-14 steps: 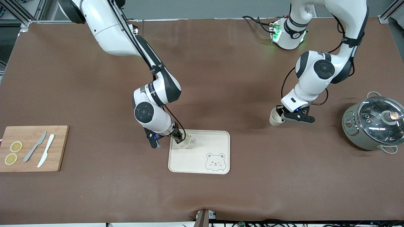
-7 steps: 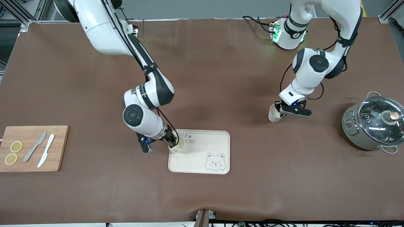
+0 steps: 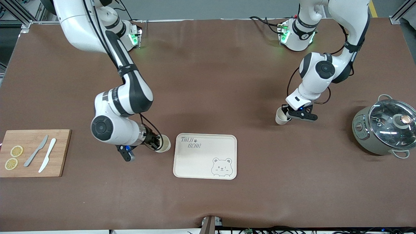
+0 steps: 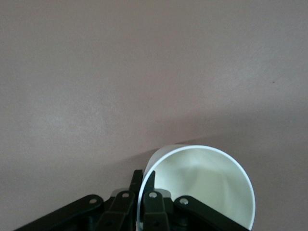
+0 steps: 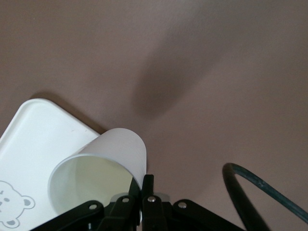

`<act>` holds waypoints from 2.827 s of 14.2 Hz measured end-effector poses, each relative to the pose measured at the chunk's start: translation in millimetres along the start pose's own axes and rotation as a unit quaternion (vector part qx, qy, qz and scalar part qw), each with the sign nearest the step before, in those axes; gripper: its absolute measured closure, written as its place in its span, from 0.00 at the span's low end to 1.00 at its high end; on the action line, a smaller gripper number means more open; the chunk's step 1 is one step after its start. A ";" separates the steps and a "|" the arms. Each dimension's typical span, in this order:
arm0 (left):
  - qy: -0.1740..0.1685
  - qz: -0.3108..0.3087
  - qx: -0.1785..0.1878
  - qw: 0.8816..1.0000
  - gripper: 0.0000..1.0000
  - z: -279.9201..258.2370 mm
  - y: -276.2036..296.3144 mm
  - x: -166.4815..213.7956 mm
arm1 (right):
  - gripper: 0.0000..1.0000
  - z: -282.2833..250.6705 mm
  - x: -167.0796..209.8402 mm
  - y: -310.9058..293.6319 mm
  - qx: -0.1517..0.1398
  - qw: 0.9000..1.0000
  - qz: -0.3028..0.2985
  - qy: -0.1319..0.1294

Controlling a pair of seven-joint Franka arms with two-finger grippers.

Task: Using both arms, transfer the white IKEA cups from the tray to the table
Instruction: 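Carry the cups off the tray with both grippers, apart, then set the cups on the table and open both grippers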

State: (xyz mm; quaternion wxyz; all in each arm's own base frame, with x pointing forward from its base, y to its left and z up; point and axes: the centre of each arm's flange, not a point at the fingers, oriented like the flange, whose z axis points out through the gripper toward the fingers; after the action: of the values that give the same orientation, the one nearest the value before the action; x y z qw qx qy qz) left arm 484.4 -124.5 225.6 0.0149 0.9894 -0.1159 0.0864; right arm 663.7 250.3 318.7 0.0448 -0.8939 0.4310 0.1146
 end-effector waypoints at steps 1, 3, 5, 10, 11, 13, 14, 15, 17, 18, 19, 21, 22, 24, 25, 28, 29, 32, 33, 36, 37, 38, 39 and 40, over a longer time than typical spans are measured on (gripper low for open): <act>-0.002 0.000 0.000 1.000 0.96 3.2 -2.5 -0.6 | 0.97 -1.0 9.6 6.5 -0.002 1.000 -0.008 -0.001; -0.003 0.000 0.001 1.000 0.96 7.0 -6.6 -0.2 | 0.97 0.2 31.3 24.0 -0.008 0.999 -0.031 -0.006; -0.002 0.000 0.001 1.000 0.96 6.9 -7.9 1.1 | 0.97 -0.1 54.1 44.8 -0.017 0.998 -0.053 -0.007; -0.001 -0.001 0.002 1.000 0.96 7.0 -9.9 2.9 | 0.97 -1.8 87.1 78.5 -0.069 0.991 -0.108 0.040; 0.000 -0.001 0.002 1.000 0.96 7.0 -9.9 4.3 | 0.97 -1.1 94.1 84.5 -0.072 0.989 -0.119 0.038; 0.001 0.000 0.002 1.000 0.82 7.3 -9.9 6.8 | 0.97 -1.4 113.1 100.7 -0.077 0.987 -0.139 0.033; 0.002 0.000 0.001 1.000 0.73 7.5 -9.9 7.9 | 0.97 -3.4 123.8 110.6 -0.077 0.985 -0.151 0.029; 0.002 0.000 0.001 1.000 0.73 7.4 -9.9 9.1 | 0.97 -6.0 134.8 121.4 -0.076 0.983 -0.165 0.027; 0.004 0.000 0.001 1.000 0.60 6.8 -9.9 11.3 | 0.97 -10.4 156.8 145.1 -0.070 0.978 -0.193 0.028; 0.005 0.000 0.001 1.000 0.49 6.4 -9.9 12.6 | 0.97 -11.7 168.7 158.9 -0.066 0.976 -0.205 0.029; 0.007 0.000 0.001 1.000 0.41 5.7 -9.8 13.9 | 0.97 -12.7 179.8 172.7 -0.064 0.974 -0.217 0.027; 0.009 0.000 0.001 1.000 0.20 4.3 -9.8 16.1 | 0.97 -10.7 198.2 194.9 -0.061 0.969 -0.239 0.023; 0.011 0.000 0.001 1.000 0.11 3.6 -9.8 17.4 | 0.97 -8.2 205.4 203.8 -0.060 0.967 -0.248 0.022; 0.016 0.000 0.001 1.000 0.00 0.7 -9.8 21.9 | 0.97 -4.2 216.1 216.1 -0.057 0.963 -0.262 0.023; 0.020 0.000 0.001 1.000 0.00 -1.7 -9.8 25.5 | 0.97 -0.3 220.2 221.5 -0.055 0.962 -0.267 0.026; 0.018 0.000 0.001 1.000 0.00 -11.7 -9.7 41.9 | 0.97 18.6 234.6 244.6 -0.048 0.956 -0.287 0.038; 0.012 0.000 0.001 1.000 0.00 -17.2 -9.6 49.9 | 0.97 21.6 240.3 253.2 -0.047 0.954 -0.293 0.039; -0.005 0.000 0.000 1.000 0.00 -40.6 -9.4 71.9 | 0.97 21.4 253.3 270.1 -0.045 0.952 -0.301 0.037; -0.010 -0.001 0.000 1.000 0.00 -51.1 -9.2 77.4 | 0.97 20.8 256.4 273.8 -0.045 0.951 -0.303 0.036; -0.024 -0.006 -0.004 1.000 0.00 -85.6 -8.6 89.6 | 0.97 20.5 260.1 278.6 -0.044 0.950 -0.306 0.036; -0.028 -0.008 -0.006 1.000 0.00 -97.3 -8.3 93.0 | 0.97 21.0 260.1 278.3 -0.043 0.950 -0.307 0.039; -0.032 -0.012 -0.006 0.999 0.00 -109.5 -7.8 96.6 | 0.97 21.7 259.8 278.0 -0.043 0.950 -0.307 0.040; -0.036 -0.014 -0.007 0.999 0.00 -121.2 -7.1 100.1 | 0.97 22.6 259.5 277.9 -0.043 0.950 -0.308 0.041; -0.040 -0.017 -0.007 0.999 0.00 -133.4 -6.0 103.6 | 0.97 23.8 259.1 278.4 -0.043 0.950 -0.308 0.041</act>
State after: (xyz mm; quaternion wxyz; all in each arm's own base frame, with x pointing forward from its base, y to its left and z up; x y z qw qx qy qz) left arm 562.8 -135.6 375.0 0.0189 0.9937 -0.1002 0.0457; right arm 598.4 -116.2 237.8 0.0221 -0.9881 0.1314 0.0771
